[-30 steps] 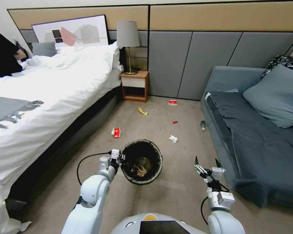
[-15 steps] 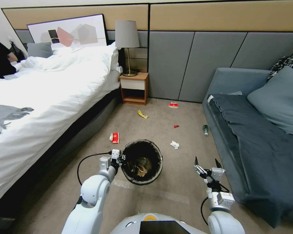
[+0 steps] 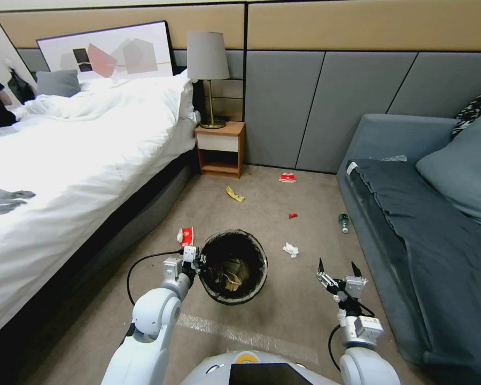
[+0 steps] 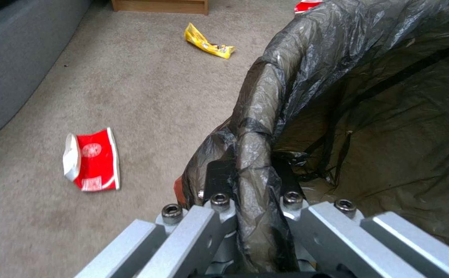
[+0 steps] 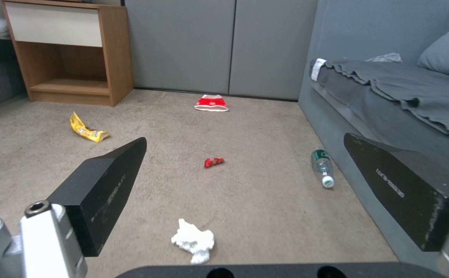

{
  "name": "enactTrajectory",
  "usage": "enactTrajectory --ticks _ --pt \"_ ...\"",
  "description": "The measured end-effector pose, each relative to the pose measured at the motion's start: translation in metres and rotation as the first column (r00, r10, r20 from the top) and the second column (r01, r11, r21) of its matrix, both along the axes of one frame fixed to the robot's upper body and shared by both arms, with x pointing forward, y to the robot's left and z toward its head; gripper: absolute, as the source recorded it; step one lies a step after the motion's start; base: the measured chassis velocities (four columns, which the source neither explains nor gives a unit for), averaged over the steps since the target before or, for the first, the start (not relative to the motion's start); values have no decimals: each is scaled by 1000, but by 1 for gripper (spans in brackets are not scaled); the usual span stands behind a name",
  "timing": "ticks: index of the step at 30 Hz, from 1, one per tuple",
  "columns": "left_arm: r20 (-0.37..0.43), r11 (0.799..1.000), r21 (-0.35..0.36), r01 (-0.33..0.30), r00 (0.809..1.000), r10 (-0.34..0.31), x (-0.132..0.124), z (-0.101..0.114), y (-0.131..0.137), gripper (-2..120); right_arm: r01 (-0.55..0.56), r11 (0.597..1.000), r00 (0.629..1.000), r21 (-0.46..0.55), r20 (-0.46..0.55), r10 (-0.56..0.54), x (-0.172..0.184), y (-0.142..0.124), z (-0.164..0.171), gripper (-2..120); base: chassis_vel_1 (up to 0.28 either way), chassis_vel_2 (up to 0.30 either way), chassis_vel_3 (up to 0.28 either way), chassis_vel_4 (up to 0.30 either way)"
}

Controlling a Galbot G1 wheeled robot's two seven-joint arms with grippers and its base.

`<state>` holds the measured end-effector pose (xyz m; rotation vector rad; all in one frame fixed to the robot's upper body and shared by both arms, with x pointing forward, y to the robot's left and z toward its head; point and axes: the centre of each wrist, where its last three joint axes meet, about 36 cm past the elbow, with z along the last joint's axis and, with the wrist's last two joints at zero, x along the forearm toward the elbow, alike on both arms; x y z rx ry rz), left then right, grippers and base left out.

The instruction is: Pick up the trash bin, then pick up the garbage from the floor and place it into the trash bin.

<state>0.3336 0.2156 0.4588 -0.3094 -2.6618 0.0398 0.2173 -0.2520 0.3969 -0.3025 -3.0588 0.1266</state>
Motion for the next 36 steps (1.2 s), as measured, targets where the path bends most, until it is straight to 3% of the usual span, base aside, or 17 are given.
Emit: enactTrajectory --ticks 30,36 --pt "2 1000 0 -2 1000 2 2 0 1 1 4 1000 1000 4 -1 -4 -1 2 -5 100 -129 125 127 -129" --pt "8 1000 0 -1 1000 1 1 2 1 1 -27 1000 999 5 -45 28 5 -5 -14 100 -84 99 80 -105"
